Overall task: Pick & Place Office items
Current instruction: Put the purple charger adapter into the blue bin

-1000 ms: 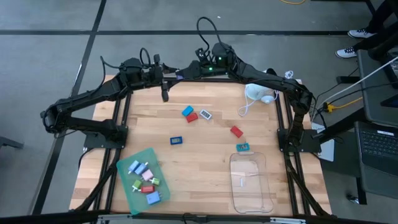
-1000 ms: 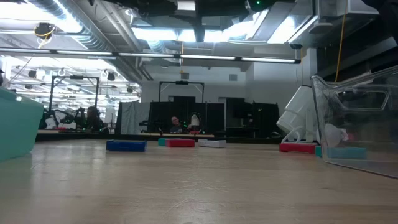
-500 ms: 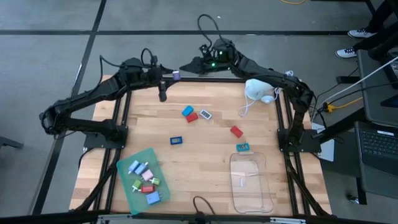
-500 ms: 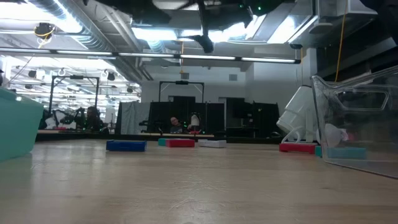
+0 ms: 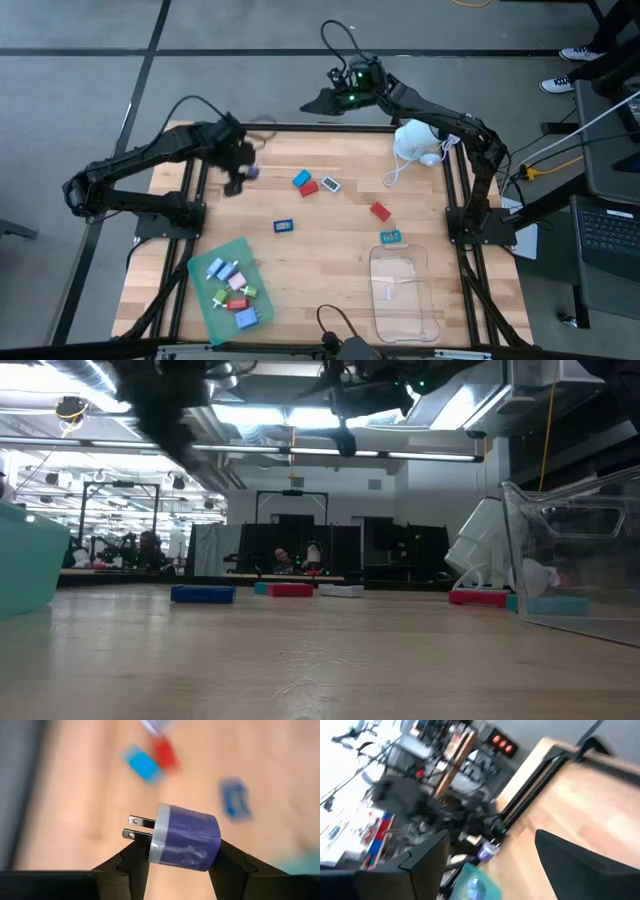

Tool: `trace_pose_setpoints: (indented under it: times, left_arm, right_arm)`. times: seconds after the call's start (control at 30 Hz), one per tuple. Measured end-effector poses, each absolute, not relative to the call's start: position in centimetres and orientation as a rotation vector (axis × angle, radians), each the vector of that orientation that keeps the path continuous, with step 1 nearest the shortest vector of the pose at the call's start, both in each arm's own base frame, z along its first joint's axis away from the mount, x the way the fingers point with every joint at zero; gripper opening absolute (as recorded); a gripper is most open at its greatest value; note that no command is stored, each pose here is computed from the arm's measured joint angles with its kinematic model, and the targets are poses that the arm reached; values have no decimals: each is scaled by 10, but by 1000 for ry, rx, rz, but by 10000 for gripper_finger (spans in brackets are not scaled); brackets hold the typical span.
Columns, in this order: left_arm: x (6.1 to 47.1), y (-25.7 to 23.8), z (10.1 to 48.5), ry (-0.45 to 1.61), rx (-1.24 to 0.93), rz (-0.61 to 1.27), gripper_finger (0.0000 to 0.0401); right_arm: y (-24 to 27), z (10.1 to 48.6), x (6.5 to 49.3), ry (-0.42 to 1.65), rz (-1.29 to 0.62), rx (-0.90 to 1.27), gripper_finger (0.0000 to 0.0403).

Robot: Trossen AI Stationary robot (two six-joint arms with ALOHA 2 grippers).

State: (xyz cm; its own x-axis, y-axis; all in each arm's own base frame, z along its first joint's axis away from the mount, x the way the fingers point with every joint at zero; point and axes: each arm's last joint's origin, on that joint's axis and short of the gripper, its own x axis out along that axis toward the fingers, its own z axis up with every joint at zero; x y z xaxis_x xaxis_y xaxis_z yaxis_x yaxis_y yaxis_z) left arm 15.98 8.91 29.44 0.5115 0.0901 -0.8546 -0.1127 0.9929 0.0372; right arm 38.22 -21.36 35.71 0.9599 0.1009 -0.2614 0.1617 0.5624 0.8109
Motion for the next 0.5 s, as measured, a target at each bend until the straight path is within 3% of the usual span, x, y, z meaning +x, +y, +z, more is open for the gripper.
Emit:
trace_pose_setpoints:
  times: [0.2, 0.5]
  left_arm:
    - [146, 55, 288, 1222, -156, -42, 160]
    - [154, 5, 268, 1237, -347, -78, 160]
  right_arm:
    - [-209, 358, 384, 308, 18, 948, 285]
    - [-206, 359, 383, 333, 129, 906, 283]
